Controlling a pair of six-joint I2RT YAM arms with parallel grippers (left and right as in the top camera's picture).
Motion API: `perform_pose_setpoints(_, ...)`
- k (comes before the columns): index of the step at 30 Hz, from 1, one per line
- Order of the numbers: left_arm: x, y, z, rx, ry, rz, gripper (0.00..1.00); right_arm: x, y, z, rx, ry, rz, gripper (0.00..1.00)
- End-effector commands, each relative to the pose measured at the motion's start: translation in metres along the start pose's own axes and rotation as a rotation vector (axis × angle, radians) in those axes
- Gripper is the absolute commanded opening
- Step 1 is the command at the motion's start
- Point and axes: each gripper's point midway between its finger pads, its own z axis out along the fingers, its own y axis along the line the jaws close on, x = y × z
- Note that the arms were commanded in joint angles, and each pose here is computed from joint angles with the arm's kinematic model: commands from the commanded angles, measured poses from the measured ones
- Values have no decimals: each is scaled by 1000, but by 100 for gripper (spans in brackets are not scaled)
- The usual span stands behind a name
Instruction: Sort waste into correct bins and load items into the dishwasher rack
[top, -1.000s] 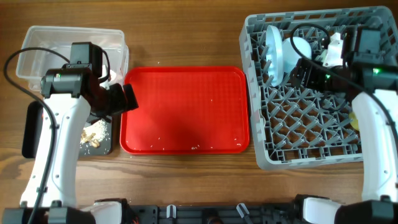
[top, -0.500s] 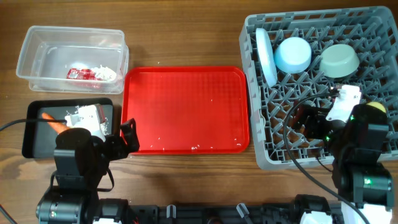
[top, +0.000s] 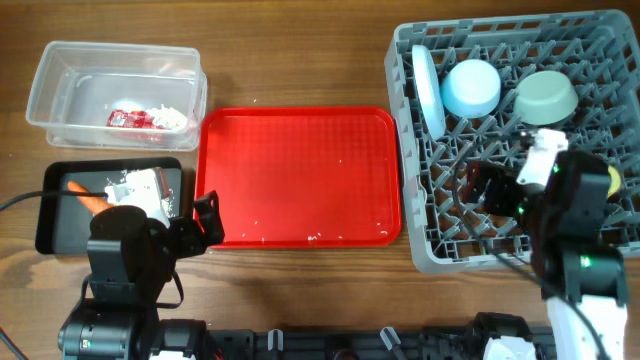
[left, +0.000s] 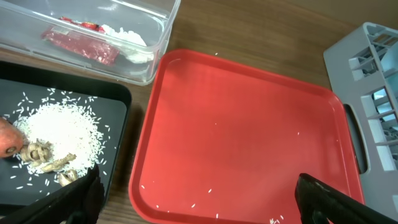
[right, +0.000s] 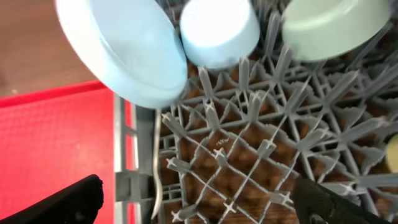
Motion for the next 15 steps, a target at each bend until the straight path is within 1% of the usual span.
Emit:
perform_pose_setpoints(1, 2, 3, 1, -14, -2, 8, 100, -13, 4, -35, -4, -149, -10, 100)
perform_pose_setpoints(4, 2, 3, 1, -14, 1, 8, 100, -22, 11, -69, -20, -288, -31, 100)
perform_pose_setpoints(6, 2, 3, 1, -14, 1, 8, 100, -16, 13, -78, -24, -341, -58, 100)
perform_pose_setpoints(8, 2, 3, 1, -14, 1, 8, 100, -2, 14, -72, -41, -387, -75, 100)
perform_pose_setpoints(9, 2, 3, 1, -14, 1, 8, 100, 2, 17, -66, -61, -435, -85, 99)
perform_pose_setpoints(10, 2, 3, 1, -14, 1, 8, 100, 4, 20, -62, -84, -503, -100, 100)
perform_pose_setpoints(11, 2, 3, 1, -14, 1, 8, 100, 0, 25, -61, -116, -609, -119, 100)
perform_pose_setpoints(13, 2, 3, 1, -14, 1, 8, 100, -4, 28, -62, -142, -736, -135, 100)
perform_pose_setpoints(15, 2, 3, 1, -14, 1, 8, 100, -2, 27, -57, -152, -806, -140, 100)
